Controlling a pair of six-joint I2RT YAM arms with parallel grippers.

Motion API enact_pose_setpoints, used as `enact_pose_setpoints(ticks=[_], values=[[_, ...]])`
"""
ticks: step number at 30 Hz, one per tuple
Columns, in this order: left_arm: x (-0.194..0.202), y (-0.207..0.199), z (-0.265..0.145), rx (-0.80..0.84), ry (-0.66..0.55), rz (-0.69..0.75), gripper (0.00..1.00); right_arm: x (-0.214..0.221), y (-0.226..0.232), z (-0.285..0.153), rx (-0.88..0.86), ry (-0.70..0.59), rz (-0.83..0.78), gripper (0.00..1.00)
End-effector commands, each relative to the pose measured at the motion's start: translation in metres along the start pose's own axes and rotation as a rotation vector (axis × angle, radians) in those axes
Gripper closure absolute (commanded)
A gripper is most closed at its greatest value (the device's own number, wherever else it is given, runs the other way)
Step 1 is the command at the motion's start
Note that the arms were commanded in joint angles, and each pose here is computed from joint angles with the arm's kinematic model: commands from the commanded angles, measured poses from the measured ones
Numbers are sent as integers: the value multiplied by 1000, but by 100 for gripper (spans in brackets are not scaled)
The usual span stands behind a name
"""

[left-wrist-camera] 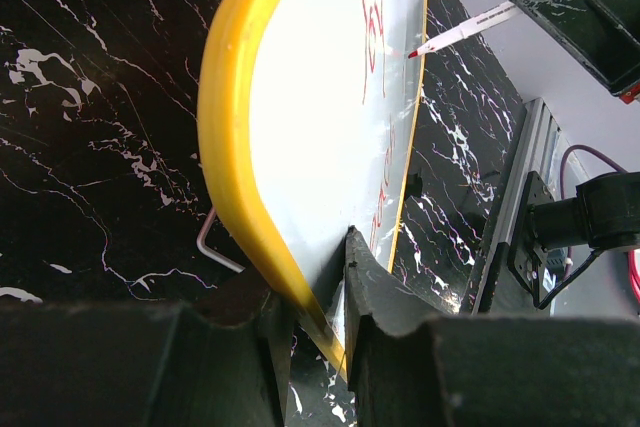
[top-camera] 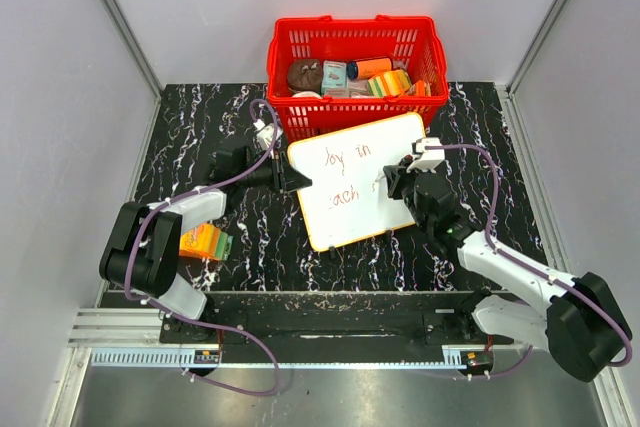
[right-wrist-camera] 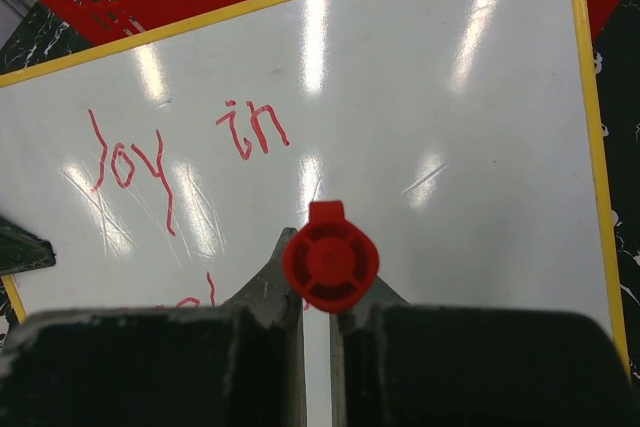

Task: Write a sentence on the whiteboard
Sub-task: Write on the whiteboard with the whiteboard.

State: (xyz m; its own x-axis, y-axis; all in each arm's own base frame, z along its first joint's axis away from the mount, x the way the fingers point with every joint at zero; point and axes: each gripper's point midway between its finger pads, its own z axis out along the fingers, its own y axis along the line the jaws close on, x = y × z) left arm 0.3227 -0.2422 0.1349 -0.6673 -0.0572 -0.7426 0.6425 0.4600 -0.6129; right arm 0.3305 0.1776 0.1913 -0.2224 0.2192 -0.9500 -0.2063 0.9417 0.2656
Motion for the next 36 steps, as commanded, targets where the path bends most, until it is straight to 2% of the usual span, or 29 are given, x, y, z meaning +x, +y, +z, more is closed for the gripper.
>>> enact_pose_setpoints(ticks=[1, 6, 20, 36], values=[[21, 34, 6, -130, 51, 121, 100, -21, 8, -5, -27, -59, 14, 100], [21, 35, 6, -133, 53, 120, 100, -17, 17, -7, -82, -46, 0, 100], [21, 34, 6, -131, 54, 122, 100, 4, 6, 5, -20, 14, -26, 100], [21, 35, 6, -134, 55, 123, 100, 24, -1, -5, -7, 80, -10, 100]])
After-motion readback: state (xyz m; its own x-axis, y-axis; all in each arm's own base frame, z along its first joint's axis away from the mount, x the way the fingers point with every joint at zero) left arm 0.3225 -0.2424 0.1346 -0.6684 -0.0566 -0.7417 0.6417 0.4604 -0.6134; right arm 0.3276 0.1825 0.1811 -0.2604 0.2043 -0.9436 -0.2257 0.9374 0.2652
